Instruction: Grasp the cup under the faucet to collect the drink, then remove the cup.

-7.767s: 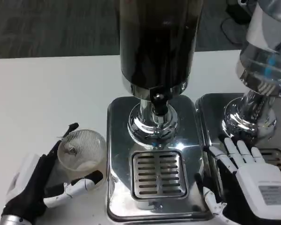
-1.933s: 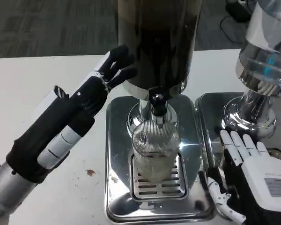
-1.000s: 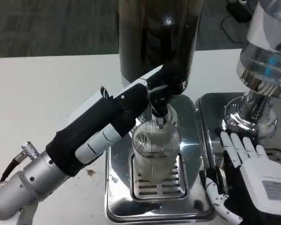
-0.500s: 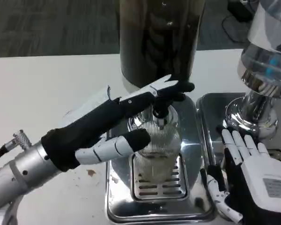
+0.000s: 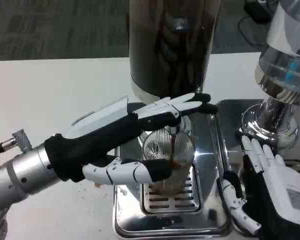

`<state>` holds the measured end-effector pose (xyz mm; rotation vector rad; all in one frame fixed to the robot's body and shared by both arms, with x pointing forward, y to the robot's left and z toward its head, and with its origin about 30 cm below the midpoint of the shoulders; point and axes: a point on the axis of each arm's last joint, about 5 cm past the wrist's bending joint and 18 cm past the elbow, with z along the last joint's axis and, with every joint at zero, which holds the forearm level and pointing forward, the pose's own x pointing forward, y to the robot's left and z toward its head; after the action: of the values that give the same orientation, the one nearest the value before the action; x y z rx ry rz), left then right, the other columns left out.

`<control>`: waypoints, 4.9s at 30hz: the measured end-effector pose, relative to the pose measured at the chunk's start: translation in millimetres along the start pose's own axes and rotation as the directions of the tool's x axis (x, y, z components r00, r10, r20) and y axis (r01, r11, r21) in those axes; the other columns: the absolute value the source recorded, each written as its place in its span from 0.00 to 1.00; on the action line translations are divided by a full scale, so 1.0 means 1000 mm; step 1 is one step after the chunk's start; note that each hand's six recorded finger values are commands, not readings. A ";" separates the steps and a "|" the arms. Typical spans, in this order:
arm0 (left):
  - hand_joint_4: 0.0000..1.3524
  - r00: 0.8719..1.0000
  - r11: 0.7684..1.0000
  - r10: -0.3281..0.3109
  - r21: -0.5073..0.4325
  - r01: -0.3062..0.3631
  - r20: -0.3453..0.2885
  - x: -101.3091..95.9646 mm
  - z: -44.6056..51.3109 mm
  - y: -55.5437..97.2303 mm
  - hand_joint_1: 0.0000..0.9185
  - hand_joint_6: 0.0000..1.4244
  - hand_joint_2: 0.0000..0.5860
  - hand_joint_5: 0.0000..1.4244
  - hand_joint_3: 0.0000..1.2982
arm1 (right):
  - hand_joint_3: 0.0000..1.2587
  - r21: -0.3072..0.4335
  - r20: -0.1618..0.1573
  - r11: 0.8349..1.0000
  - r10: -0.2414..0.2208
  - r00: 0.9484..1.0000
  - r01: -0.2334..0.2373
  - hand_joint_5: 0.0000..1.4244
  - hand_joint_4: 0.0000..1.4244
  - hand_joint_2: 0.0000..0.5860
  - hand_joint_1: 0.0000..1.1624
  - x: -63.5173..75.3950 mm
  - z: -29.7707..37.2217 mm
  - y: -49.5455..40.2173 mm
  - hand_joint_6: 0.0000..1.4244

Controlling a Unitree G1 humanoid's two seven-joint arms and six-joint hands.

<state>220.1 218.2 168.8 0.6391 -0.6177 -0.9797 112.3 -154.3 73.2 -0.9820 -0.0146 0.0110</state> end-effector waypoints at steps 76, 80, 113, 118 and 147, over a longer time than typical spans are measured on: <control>0.00 0.849 0.869 0.493 0.158 -0.469 -0.191 -0.050 0.0198 -0.023 0.00 0.00 0.37 0.00 0.04 | 0.00 0.446 0.143 0.846 0.255 0.956 -0.292 0.00 0.00 0.27 0.56 0.049 0.0154 0.0029 0.01; 0.00 0.787 0.820 0.571 0.196 -0.537 -0.232 -0.063 0.0221 -0.029 0.00 0.00 0.36 0.00 0.05 | 0.00 0.450 0.150 0.840 0.262 0.953 -0.302 0.00 0.00 0.26 0.56 0.050 0.0159 0.0031 0.01; 0.00 0.467 0.717 0.626 0.225 -0.660 -0.625 -0.126 0.0200 -0.083 0.00 0.00 0.36 0.00 0.08 | 0.00 0.519 0.234 0.795 0.220 0.947 -0.313 0.00 0.00 0.23 0.65 0.046 0.0240 0.0204 0.00; 0.00 0.455 0.715 0.620 0.222 -0.663 -0.639 -0.128 0.0214 -0.085 0.00 0.00 0.36 0.00 0.08 | 0.00 0.530 0.250 0.786 0.214 0.944 -0.318 0.00 0.00 0.22 0.68 0.047 0.0229 0.0239 0.02; 0.00 0.419 0.715 0.589 0.203 -0.669 -0.691 -0.133 0.0309 -0.100 0.00 0.00 0.37 0.00 0.12 | 0.00 0.574 0.269 0.754 0.194 0.943 -0.319 0.15 0.07 0.21 0.74 0.057 0.0283 0.0345 0.22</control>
<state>87.0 289.5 92.2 0.5635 -0.0457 0.0261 168.7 -110.7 60.7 -0.3135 -0.0509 0.3517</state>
